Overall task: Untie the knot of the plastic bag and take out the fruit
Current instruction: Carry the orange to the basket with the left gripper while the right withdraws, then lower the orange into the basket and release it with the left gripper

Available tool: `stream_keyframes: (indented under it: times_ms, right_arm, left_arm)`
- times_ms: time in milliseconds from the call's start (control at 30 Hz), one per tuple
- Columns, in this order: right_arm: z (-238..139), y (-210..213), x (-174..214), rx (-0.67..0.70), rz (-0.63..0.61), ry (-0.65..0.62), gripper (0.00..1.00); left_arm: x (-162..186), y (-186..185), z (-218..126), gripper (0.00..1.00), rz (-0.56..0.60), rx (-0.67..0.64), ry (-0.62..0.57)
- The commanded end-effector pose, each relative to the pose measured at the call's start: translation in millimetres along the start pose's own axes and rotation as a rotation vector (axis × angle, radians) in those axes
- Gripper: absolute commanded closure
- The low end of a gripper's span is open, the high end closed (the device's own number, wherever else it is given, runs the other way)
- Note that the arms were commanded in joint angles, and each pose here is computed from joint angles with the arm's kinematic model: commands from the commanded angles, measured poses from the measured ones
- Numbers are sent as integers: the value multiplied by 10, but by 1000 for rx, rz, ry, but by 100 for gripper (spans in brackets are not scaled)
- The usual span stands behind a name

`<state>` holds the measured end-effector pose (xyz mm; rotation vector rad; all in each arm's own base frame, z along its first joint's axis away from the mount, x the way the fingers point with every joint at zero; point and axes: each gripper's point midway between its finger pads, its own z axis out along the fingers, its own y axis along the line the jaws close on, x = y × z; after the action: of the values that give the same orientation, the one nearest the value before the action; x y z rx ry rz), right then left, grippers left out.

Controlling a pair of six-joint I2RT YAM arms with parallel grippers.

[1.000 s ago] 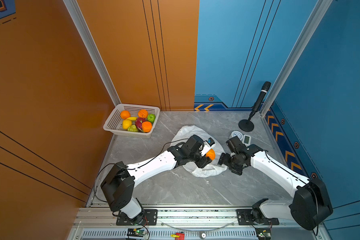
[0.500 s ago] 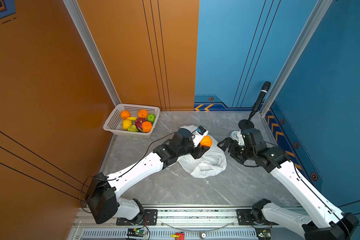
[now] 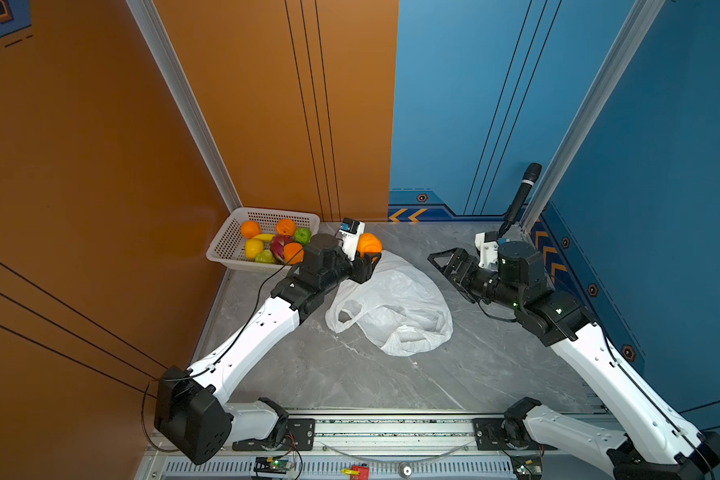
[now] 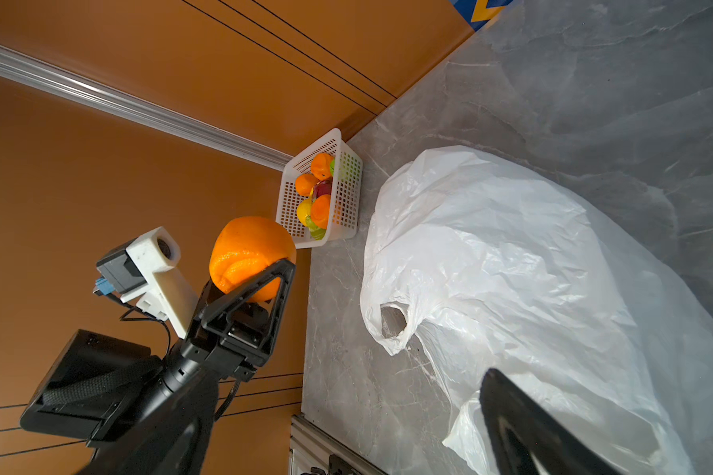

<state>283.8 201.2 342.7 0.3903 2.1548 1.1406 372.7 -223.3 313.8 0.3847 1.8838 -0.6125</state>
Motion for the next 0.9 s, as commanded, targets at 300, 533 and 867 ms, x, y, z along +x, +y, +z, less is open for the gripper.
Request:
stream_keyframes:
  times_ms: [300,533,867]
  right_arm:
    - [348,186,-127,12,-86,61,0]
    - [663,389,-245,-10,-164,132,0]
    - [1030,432,-509,-30,-157,167,0]
  left_arm:
    - [-496,1202,-153,42,-201,-231,-96]
    - [-520,2022,-175,41,-421,-316,-149]
    - [-300,3306,-91,41,-818,-349,-291]
